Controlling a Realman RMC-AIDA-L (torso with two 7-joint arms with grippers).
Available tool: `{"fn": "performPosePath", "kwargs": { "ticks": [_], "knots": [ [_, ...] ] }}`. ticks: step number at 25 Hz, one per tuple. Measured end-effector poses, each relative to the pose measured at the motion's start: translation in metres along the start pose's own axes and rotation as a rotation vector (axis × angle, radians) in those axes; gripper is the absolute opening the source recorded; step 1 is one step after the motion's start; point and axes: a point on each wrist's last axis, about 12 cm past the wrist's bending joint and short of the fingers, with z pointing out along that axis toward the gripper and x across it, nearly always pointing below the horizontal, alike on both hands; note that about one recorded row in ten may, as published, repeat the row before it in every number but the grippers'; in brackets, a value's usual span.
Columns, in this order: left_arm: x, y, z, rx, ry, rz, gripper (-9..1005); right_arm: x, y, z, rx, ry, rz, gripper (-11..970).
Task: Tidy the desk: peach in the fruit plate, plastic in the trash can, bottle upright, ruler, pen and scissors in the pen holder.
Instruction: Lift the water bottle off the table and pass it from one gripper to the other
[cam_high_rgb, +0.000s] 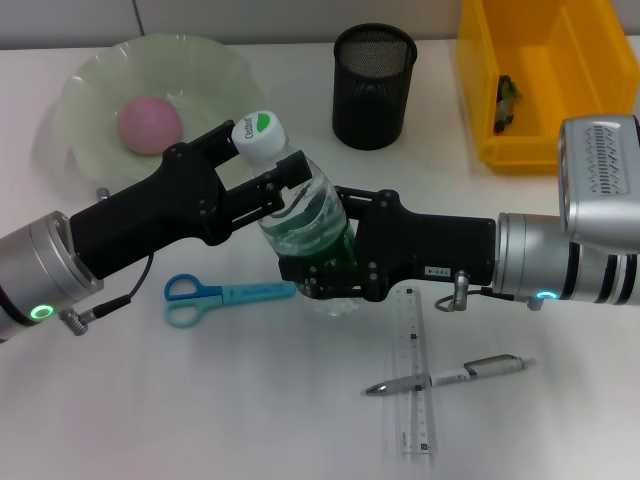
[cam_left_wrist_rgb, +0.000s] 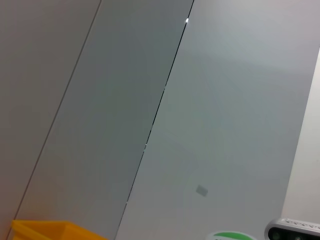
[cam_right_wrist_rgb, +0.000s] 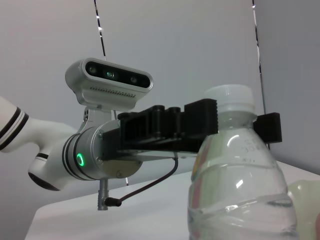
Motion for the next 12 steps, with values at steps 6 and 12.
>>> {"fn": "performPosePath", "kwargs": {
  "ticks": [6, 12],
  "knots": [
    [-0.0007, 0.0005, 0.0013, 0.003, 0.0, 0.0, 619, 0.0, 0.0, 0.0, 0.0, 0.0, 0.001, 768],
    [-0.0015, 0.0011, 0.0027, 0.005, 0.0, -0.001, 512, 0.0001, 0.0001, 0.0, 0.0, 0.0, 0.002, 769]
  ]
}}
